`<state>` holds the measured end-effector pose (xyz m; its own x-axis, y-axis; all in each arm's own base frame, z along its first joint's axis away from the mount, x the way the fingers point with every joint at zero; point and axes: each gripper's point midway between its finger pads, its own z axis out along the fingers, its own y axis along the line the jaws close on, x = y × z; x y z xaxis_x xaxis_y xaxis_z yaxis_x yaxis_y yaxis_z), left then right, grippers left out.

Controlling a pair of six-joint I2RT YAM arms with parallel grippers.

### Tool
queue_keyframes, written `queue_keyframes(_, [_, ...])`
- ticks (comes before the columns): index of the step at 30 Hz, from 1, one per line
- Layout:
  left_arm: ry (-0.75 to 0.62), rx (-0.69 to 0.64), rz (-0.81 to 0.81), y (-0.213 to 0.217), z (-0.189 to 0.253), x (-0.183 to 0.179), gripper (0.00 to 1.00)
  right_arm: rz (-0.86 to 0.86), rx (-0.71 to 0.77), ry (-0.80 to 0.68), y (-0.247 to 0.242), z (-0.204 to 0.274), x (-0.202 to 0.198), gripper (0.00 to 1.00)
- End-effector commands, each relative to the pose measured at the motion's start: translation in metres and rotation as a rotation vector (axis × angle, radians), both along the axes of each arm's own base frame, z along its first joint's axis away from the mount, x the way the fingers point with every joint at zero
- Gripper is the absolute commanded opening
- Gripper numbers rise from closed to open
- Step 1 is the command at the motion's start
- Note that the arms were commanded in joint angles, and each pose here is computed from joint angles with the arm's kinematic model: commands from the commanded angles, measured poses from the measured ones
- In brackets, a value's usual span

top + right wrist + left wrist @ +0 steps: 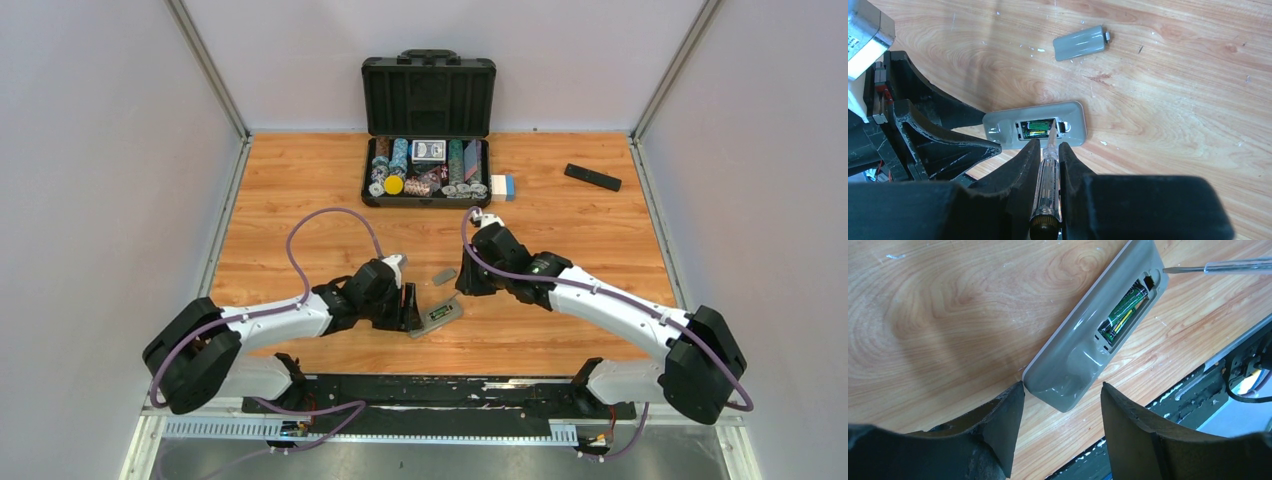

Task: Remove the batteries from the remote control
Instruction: Unload the battery from the remote control.

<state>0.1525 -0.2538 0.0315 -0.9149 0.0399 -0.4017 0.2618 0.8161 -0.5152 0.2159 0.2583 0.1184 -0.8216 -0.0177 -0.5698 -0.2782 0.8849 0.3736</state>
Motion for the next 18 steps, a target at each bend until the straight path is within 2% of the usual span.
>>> queue_keyframes(1, [-0.010,0.014,0.018,-0.003,-0.001,0.006,0.65,-0.004,0.024,-0.002,0.006,0.003,0.004,0.00])
queue_keyframes(18, [-0.035,0.062,0.010,-0.007,-0.004,0.019,0.61,0.048,0.019,0.064,0.013,-0.005,-0.006,0.00])
